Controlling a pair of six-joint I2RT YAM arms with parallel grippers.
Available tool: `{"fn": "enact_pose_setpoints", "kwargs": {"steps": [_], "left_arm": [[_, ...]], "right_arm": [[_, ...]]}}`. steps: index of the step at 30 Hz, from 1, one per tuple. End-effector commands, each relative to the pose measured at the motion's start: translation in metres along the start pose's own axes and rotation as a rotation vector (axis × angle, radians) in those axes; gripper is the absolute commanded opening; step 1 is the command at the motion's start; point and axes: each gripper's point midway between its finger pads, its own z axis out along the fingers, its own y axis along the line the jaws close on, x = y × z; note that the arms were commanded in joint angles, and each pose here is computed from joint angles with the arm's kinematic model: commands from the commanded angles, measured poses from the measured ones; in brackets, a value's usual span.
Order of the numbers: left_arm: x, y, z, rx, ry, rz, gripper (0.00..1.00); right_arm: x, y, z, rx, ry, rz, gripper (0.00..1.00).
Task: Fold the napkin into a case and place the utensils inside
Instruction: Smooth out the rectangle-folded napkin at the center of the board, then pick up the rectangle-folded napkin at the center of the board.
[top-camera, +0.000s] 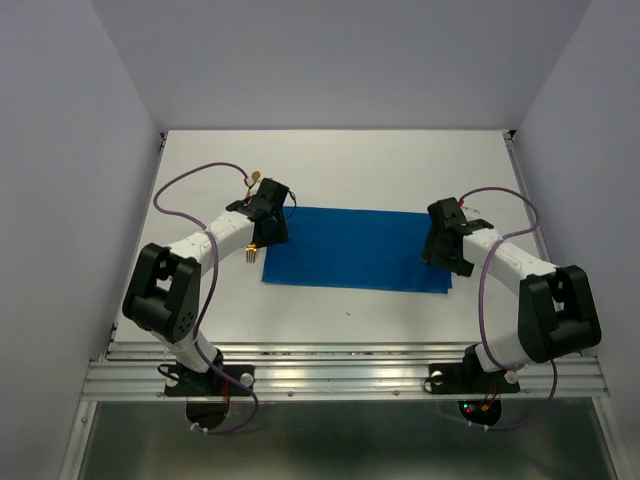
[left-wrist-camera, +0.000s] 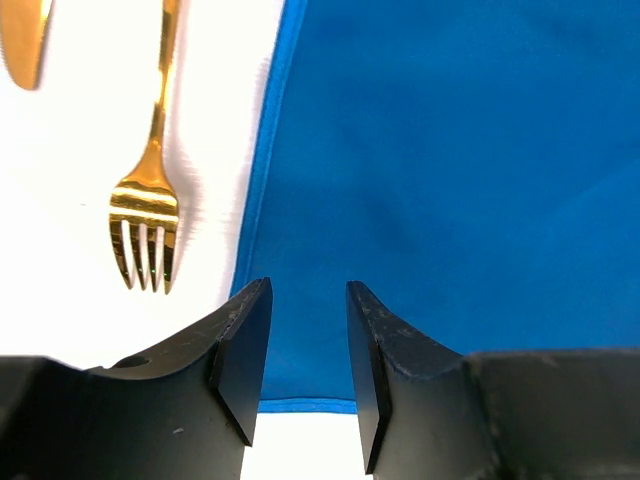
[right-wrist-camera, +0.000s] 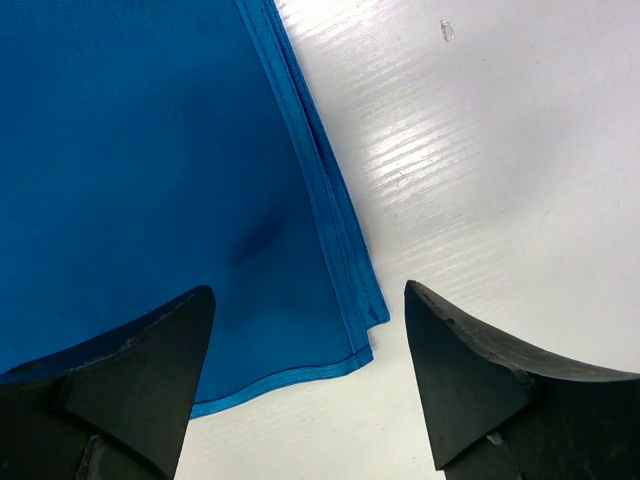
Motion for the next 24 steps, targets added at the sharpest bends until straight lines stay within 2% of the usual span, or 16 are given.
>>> {"fn": "enact_pose_setpoints", "kwargs": {"steps": [1,9,14,19,24], "left_arm": [[-0.013,0.013,-0.005,-0.047,-0.044,-0.014,0.47],[-0.002,0.007,0.021,0.001,0.021,0.006,0.55],[0.001,0.012,0.028,-0.028,0.025,0.021,0.56],[0.004,0.019,0.033,-0.051,0.037,0.029,0.62],[0.008,0.021,0.038,-0.065,0.052,0.030,0.63]], "right_arm": [[-0.017,0.003,-0.007,-0.024,-0.062,0.020,0.82],[-0.014,0.002,-0.009,-0.035,-0.064,0.017,0.82],[-0.010,-0.002,-0.008,-0.027,-0.060,0.017,0.82],[-0.008,-0.002,-0.008,-0.030,-0.056,0.026,0.83],[-0.007,-0.003,-0.009,-0.031,-0.061,0.030,0.83]]}}
